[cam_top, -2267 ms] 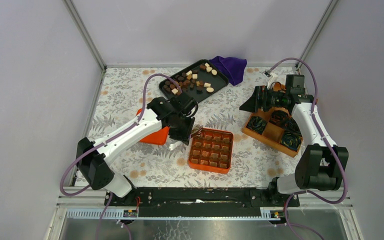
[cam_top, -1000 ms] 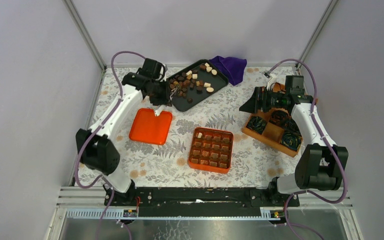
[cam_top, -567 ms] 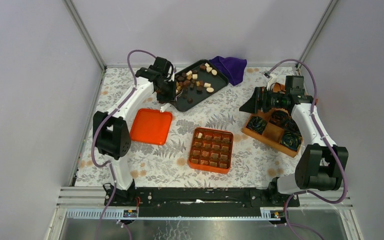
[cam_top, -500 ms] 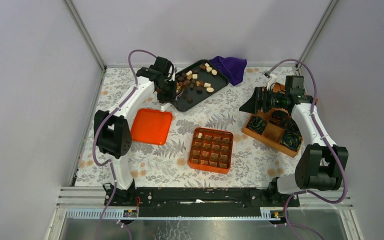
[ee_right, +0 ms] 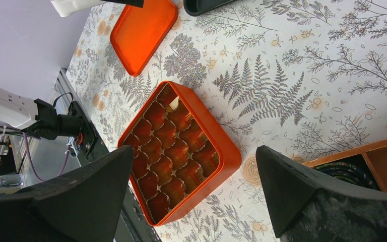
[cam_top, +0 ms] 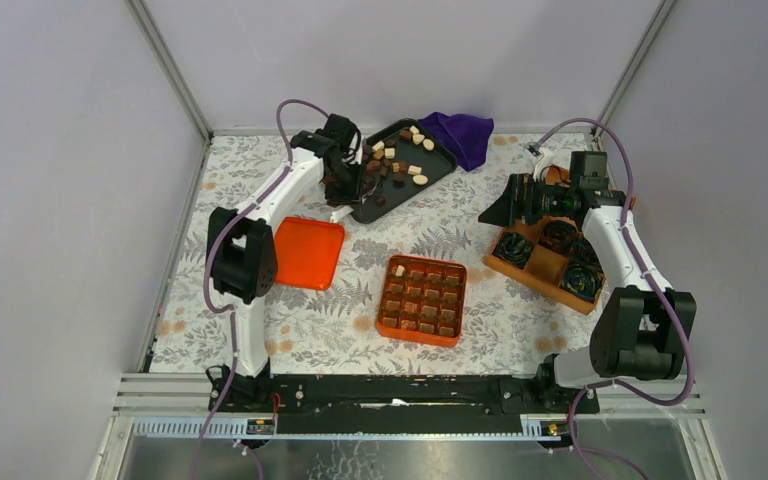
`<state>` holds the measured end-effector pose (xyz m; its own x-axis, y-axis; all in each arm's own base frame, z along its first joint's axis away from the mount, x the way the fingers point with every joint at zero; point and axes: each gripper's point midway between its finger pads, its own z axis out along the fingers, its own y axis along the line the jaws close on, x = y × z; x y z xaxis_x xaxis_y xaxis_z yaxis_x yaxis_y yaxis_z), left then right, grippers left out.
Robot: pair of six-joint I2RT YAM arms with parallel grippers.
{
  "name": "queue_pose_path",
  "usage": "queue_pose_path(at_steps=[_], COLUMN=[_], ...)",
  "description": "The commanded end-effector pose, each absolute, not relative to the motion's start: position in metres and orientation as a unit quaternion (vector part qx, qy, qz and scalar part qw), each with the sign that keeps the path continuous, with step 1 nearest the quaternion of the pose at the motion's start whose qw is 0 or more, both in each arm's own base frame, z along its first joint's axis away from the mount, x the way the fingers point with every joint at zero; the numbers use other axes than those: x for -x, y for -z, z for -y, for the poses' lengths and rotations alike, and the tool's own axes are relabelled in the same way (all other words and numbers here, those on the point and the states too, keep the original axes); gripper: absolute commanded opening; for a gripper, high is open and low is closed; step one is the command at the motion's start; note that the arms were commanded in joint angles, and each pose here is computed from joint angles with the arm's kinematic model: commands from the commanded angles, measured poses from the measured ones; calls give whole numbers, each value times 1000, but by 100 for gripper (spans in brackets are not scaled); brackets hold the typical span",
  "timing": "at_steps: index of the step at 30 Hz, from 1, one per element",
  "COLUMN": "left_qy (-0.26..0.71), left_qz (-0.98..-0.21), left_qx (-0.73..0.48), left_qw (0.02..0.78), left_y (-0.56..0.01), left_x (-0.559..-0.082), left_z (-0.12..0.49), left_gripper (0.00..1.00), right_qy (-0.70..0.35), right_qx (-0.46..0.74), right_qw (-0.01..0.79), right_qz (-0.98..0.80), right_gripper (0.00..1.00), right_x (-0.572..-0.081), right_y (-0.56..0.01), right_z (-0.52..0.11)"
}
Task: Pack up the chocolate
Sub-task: Pick up the fake chocolate from the plate.
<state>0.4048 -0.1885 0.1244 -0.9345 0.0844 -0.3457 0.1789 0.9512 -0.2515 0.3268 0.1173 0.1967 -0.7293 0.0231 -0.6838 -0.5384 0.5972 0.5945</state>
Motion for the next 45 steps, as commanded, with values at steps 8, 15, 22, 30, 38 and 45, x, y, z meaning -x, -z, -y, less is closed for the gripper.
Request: queue_pose_path(at_steps=[8, 15, 22, 30, 38, 45], left_qy=[116, 94, 85, 76, 69, 67], left_qz=[-974, -978, -979, -981, -982, -983], left_qx=[-95, -101, -107, -108, -110, -110], left_qw=[167, 155, 149, 142, 136, 134], left_y=[-125, -119, -119, -118, -117, -117], left_x=[-408, -405, -402, -399, -396, -396], left_z=[198, 197, 198, 197, 198, 201], left_gripper=[41, 42, 44, 45, 45, 40], right_qy=[-424, -424, -424, -427, -430, -430], right_qx=[175, 175, 175, 175, 175, 176], right_qw=[354, 355, 355, 354, 354, 355], right_qz=[-815, -815, -815, -813, -812, -812], right_gripper=[100, 100, 100, 100, 100, 100], right_x=[-329, -329, -329, -329, -329, -328], right_y=[-208, -208, -208, -208, -209, -210], right_z=[-118, -118, -119, -119, -120, -120])
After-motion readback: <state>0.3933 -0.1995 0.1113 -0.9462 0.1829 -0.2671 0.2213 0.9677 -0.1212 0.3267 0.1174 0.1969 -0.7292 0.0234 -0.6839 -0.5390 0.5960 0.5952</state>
